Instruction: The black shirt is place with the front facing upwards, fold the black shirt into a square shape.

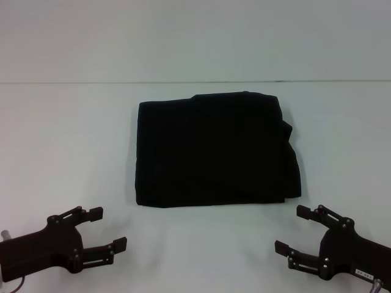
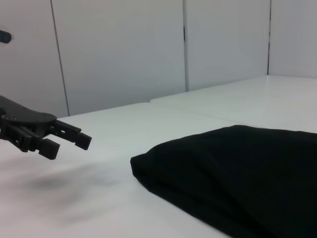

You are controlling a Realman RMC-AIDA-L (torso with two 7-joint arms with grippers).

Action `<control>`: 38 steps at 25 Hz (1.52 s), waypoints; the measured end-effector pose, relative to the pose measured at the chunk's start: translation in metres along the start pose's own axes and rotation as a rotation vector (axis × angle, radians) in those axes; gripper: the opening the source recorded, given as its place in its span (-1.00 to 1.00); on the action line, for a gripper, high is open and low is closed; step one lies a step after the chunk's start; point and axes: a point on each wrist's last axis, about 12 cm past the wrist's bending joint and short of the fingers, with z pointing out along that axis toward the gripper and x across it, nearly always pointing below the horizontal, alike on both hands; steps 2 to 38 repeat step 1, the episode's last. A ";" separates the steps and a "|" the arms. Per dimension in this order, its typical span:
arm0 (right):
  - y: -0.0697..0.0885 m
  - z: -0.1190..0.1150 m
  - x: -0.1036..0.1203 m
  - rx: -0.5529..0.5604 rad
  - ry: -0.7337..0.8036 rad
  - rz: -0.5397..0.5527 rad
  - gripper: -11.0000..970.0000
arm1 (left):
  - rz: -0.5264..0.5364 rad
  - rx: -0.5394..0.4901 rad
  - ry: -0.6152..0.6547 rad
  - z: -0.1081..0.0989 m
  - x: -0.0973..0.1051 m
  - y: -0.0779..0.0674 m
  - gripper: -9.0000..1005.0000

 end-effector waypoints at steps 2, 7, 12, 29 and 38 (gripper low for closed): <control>0.000 0.000 0.000 0.000 -0.002 0.000 0.92 | 0.000 0.000 0.000 0.000 0.000 0.000 0.86; 0.000 0.000 0.000 0.000 -0.002 0.000 0.92 | 0.000 0.000 0.000 0.000 0.000 0.000 0.86; 0.000 0.000 0.000 0.000 -0.002 0.000 0.92 | 0.000 0.000 0.000 0.000 0.000 0.000 0.86; 0.000 0.000 0.000 0.000 -0.002 0.000 0.92 | 0.000 0.000 0.000 0.000 0.000 0.000 0.86; 0.000 0.000 0.000 0.000 -0.002 0.000 0.92 | 0.000 0.000 0.000 0.000 0.000 0.000 0.86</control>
